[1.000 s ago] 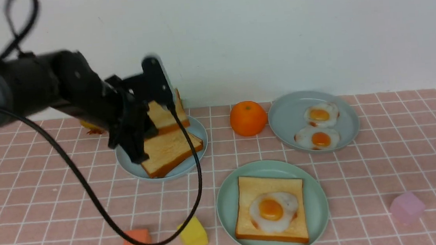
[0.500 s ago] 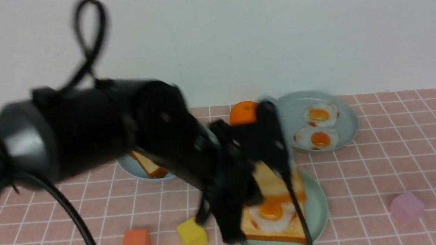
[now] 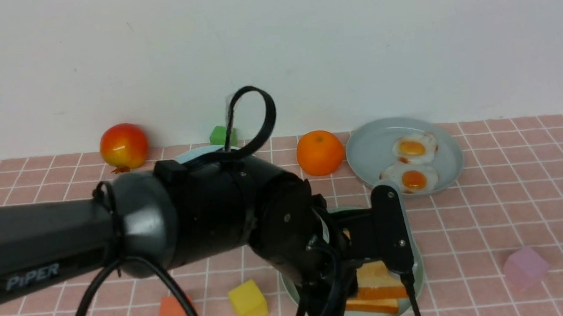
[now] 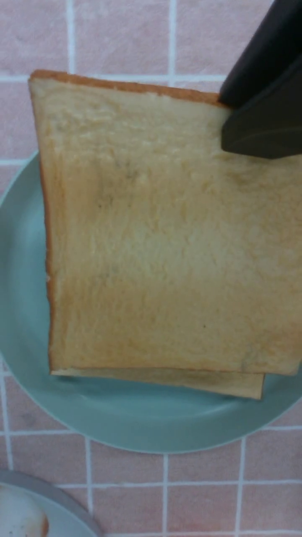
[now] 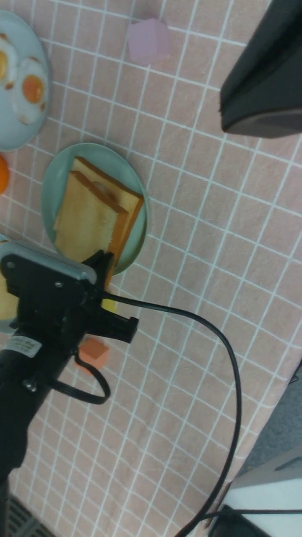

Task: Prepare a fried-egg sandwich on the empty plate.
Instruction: Use the left arm to place a slice of bread on the fried egg in the middle

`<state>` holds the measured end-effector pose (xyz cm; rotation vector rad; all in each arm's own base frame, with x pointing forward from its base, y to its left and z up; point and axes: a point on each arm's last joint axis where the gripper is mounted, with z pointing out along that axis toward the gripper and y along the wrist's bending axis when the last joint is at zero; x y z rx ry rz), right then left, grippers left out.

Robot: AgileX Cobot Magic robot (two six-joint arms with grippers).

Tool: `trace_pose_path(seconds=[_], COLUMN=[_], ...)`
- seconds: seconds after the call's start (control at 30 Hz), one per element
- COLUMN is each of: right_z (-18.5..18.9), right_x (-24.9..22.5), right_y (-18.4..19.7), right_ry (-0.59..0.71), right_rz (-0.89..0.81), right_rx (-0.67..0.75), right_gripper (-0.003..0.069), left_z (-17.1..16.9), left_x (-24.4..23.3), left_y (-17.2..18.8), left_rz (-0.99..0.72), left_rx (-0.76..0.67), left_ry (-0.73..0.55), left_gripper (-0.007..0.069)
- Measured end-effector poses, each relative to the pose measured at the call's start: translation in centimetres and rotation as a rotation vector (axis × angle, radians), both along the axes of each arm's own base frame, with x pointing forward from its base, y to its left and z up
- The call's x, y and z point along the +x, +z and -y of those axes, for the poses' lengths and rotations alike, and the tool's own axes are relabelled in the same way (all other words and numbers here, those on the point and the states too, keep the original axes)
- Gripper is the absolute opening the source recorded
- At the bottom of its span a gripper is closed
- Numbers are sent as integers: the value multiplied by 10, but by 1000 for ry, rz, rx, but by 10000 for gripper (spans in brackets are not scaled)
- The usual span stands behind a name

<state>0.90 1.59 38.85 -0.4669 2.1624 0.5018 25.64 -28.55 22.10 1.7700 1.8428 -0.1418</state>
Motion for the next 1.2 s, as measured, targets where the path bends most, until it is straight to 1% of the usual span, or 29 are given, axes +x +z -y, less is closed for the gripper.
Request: trace_pose_path(seconds=[0.23, 0.5, 0.73, 1.03, 1.1, 1.17, 1.2], right_z=[-3, -3, -3, -4, -5, -6, -6], right_x=[4, 5, 5, 4, 4, 3, 3], right_y=[-12, -13, -13, -13, -13, -13, -13], right_ry=[2, 5, 5, 11, 15, 22, 23], right_rz=[-41, -47, -47, -51, -53, -59, -59], right_rx=[-21, -22, -22, -14, -10, -1, 0], right_gripper=[15, 13, 11, 11, 11, 11, 11], left_z=[4, 8, 8, 8, 8, 8, 8], left_x=[5, 9, 9, 10, 10, 10, 10], left_y=[-8, -20, -27, -29, -29, -29, -29], left_rz=[19, 29, 35, 38, 38, 38, 38], left_rx=[-16, -11, 36, 42, 42, 42, 42], left_ry=[12, 9, -47, -54, -54, -54, -54], left_gripper=[54, 54, 54, 55, 64, 102, 106])
